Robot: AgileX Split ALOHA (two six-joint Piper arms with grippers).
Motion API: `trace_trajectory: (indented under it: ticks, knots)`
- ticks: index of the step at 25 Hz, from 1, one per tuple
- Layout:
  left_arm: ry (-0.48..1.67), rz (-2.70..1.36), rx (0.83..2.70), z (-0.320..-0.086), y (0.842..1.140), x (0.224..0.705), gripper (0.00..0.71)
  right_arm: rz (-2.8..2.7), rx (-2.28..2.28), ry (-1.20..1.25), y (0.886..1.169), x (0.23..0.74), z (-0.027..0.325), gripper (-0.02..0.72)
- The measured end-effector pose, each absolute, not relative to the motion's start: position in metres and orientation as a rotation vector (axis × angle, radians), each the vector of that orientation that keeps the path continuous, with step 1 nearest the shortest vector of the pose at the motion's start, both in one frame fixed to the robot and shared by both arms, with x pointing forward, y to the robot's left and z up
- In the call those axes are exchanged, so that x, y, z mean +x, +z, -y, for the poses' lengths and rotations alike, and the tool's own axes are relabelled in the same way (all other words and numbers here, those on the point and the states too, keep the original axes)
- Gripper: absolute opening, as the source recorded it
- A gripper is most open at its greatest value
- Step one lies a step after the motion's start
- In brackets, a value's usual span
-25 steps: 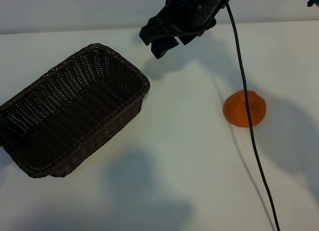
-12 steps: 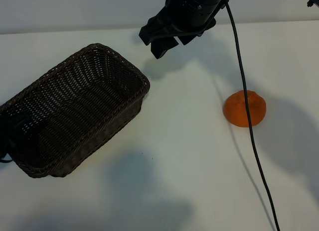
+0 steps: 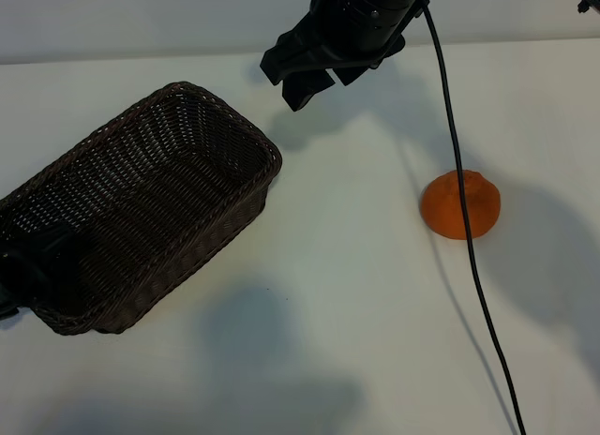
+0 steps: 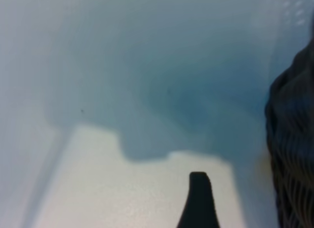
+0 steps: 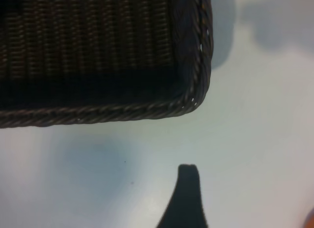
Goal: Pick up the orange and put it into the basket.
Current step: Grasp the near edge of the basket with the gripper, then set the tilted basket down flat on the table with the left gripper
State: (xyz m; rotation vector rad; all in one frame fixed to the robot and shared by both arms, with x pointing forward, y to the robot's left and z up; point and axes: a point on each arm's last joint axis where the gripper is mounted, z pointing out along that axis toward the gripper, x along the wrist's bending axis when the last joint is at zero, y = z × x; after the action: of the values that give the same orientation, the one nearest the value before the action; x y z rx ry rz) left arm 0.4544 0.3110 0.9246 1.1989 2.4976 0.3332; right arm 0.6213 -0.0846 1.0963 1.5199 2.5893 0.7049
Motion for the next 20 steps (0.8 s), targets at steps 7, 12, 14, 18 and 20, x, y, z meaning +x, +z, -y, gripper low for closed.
trace_trajectory:
  ticks: [7,12,14,18,20]
  knots:
    - [0.299,-2.486,1.162,-0.3084,0.9233,0.4568,0.209,-2.600,1.532,0.729,1.0967,0.6204,0.0828,0.595]
    - [0.296,-2.466,1.132,-0.3080,0.9243,0.4591,0.167,-2.600,1.532,0.730,1.0968,0.6203,0.0827,0.595]
    - [0.295,-2.465,1.134,-0.3078,0.9243,0.4591,0.167,-2.600,1.532,0.730,1.0968,0.6203,0.0827,0.595]
    - [0.293,-2.423,1.178,-0.3063,0.9279,0.4586,0.163,-2.600,1.532,0.730,1.0968,0.6203,0.0827,0.595]
    - [0.286,-2.391,1.208,-0.3046,0.9313,0.4577,0.158,-2.600,1.532,0.730,1.0968,0.6203,0.0827,0.595]
